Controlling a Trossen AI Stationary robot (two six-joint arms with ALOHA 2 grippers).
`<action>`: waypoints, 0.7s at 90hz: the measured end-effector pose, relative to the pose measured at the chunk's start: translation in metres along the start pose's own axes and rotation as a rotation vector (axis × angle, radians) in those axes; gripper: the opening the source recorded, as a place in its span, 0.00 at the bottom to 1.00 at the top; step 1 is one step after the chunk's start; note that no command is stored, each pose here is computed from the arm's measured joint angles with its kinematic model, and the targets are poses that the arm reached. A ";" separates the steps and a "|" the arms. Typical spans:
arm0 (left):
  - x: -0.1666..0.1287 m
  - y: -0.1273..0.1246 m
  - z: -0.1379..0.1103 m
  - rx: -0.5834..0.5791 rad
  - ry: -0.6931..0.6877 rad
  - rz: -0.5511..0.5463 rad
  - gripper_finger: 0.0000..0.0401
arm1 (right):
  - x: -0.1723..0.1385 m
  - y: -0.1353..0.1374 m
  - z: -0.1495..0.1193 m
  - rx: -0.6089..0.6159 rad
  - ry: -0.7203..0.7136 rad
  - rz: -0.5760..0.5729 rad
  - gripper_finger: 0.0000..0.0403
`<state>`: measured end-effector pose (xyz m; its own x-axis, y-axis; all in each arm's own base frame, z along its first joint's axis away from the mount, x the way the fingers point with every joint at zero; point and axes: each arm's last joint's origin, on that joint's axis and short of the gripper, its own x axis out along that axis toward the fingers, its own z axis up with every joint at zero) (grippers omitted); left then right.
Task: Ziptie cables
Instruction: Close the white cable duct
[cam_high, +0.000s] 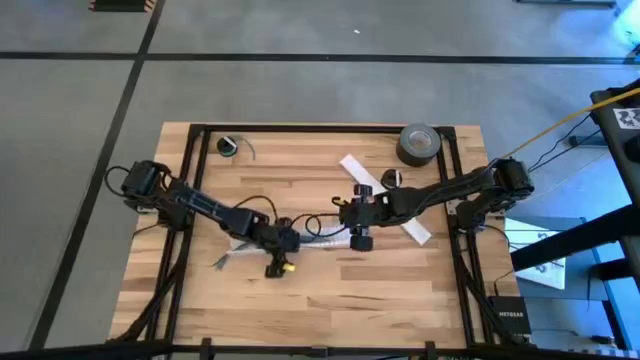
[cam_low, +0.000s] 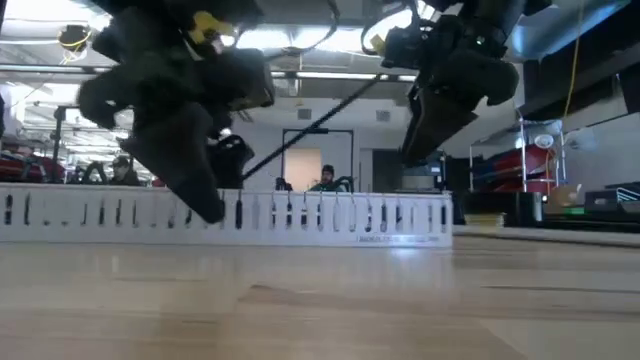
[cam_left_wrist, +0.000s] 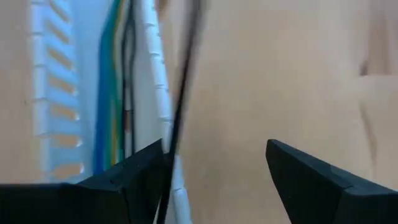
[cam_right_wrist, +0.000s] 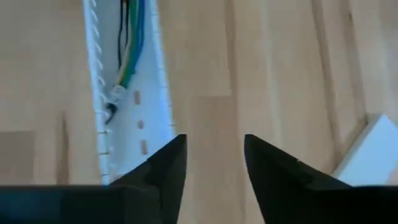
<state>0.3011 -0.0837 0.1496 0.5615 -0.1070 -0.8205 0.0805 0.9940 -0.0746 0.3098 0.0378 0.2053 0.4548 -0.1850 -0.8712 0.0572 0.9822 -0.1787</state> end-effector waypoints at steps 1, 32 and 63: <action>-0.001 0.000 0.000 -0.001 -0.002 0.004 0.63 | 0.000 0.000 0.000 0.000 0.001 0.000 0.34; -0.034 0.014 0.013 -0.105 -0.092 0.039 0.63 | -0.001 -0.021 -0.013 0.150 0.103 -0.137 0.55; -0.048 0.023 0.018 -0.216 -0.150 0.084 0.63 | 0.036 -0.133 -0.047 0.421 0.090 -0.096 0.83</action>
<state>0.2913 -0.0563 0.1972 0.6760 -0.0101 -0.7369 -0.1400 0.9799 -0.1419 0.2768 -0.1013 0.1763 0.3513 -0.2601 -0.8994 0.4616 0.8839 -0.0753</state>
